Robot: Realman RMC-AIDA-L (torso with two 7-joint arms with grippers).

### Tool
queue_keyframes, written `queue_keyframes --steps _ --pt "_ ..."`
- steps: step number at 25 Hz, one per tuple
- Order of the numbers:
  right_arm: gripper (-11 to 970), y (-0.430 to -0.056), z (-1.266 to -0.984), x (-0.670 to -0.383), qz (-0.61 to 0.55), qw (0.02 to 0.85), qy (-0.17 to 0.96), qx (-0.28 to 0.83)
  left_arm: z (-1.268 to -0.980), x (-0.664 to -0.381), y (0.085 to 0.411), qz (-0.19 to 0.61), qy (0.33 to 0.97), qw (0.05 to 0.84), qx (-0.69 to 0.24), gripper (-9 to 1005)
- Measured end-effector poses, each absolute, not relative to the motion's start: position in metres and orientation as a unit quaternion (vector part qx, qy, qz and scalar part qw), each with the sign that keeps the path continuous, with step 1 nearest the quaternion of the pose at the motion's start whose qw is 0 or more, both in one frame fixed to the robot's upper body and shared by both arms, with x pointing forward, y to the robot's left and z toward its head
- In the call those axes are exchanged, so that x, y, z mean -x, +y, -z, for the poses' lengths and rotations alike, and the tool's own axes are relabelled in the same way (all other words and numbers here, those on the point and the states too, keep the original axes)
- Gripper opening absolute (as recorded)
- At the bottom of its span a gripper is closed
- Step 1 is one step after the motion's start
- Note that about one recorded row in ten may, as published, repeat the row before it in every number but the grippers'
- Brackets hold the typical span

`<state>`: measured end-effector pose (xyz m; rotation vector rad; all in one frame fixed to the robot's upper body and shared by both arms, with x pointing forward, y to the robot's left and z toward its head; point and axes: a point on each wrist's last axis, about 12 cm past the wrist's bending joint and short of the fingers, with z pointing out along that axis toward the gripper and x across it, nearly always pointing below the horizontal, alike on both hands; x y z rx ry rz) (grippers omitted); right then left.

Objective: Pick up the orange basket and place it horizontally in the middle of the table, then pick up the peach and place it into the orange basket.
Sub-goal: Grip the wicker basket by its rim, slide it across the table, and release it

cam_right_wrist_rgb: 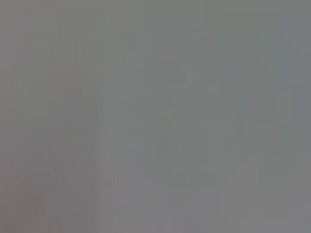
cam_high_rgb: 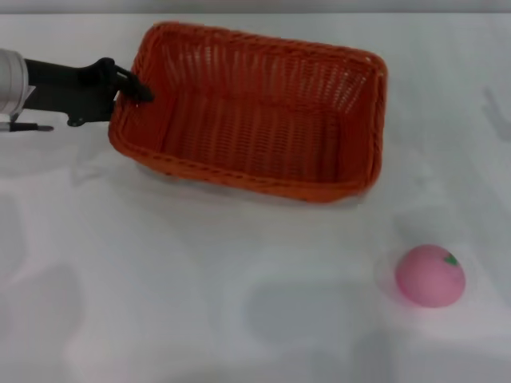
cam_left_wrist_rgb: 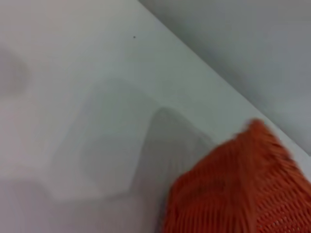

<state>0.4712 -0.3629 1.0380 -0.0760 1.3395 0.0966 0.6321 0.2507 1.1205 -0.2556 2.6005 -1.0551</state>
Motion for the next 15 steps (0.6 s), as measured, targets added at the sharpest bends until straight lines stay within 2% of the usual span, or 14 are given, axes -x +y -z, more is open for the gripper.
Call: queue_keyframes --steps 5,10,13,15 --pt "842 -0.3618 -1.0378 -0.4714 -0.047 0.782 0.620 0.034 -1.1206 -0.6327 0.2444 0.375 0.911 0.155 0.074 322" --pt "841 -0.3610 -1.0376 -0.4713 -0.048 0.782 0.620 0.033 -1.1194 -0.6312 0.2435 0.377 0.911 0.148 0.071 523" --pt "841 -0.3610 -1.0374 -0.4708 -0.049 0.782 0.620 0.033 -1.1172 -0.6280 0.2447 0.379 0.912 0.142 0.066 749" --pt "841 -0.3611 -1.0373 -0.4701 -0.049 0.783 0.620 0.032 -1.1155 -0.6254 0.2476 0.378 0.913 0.143 0.058 756"
